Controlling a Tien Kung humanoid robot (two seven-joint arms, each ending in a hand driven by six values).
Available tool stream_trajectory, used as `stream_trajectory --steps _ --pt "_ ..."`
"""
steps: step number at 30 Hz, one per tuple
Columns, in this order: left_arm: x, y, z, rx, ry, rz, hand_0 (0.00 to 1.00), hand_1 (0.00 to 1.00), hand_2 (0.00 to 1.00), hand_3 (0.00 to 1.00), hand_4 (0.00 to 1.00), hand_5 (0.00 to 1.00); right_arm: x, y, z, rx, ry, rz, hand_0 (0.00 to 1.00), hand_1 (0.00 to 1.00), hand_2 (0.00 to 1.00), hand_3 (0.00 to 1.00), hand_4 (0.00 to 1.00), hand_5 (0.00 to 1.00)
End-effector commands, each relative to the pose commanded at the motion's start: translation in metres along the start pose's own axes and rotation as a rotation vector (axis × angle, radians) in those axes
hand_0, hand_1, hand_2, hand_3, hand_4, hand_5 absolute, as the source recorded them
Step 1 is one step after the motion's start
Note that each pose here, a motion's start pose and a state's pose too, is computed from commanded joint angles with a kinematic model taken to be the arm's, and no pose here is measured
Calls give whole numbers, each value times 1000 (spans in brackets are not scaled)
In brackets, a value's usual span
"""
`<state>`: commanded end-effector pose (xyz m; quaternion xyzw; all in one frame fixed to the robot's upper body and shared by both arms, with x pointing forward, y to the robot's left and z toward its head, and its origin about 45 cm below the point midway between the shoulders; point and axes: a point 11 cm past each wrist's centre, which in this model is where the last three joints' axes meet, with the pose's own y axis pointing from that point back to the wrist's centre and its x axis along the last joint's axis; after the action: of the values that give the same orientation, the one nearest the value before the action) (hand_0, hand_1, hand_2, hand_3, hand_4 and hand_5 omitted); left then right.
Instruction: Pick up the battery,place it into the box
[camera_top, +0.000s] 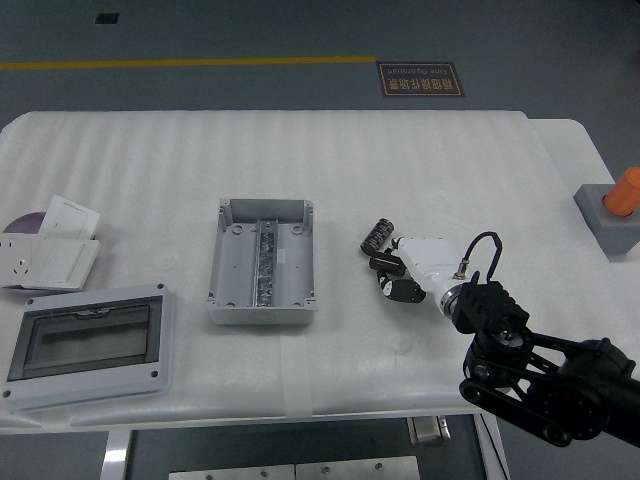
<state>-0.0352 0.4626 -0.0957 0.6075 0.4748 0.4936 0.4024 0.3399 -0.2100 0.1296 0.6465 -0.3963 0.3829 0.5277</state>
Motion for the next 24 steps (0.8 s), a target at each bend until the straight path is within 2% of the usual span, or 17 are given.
stream_trajectory --steps 3,4,15,16,24 --pt "0 0 0 0 0 -1 657 688 623 554 685 397 -1 0 1 -1 -6 -5 273 397 421 684 462 320" --pt "0 0 0 0 0 -1 655 685 624 557 682 393 -2 0 1 -1 -9 -6 265 417 434 692 240 183" --pt "0 0 0 0 1 -1 655 685 624 557 684 394 5 3 0 20 -101 7 269 421 428 690 211 153" --pt "0 0 0 0 1 -1 653 685 624 557 687 393 6 4 -1 24 -115 9 265 417 424 687 246 177" --pt "-1 0 -1 2 0 -3 653 685 623 558 689 393 17 11 -16 87 -255 17 262 417 424 687 276 195"
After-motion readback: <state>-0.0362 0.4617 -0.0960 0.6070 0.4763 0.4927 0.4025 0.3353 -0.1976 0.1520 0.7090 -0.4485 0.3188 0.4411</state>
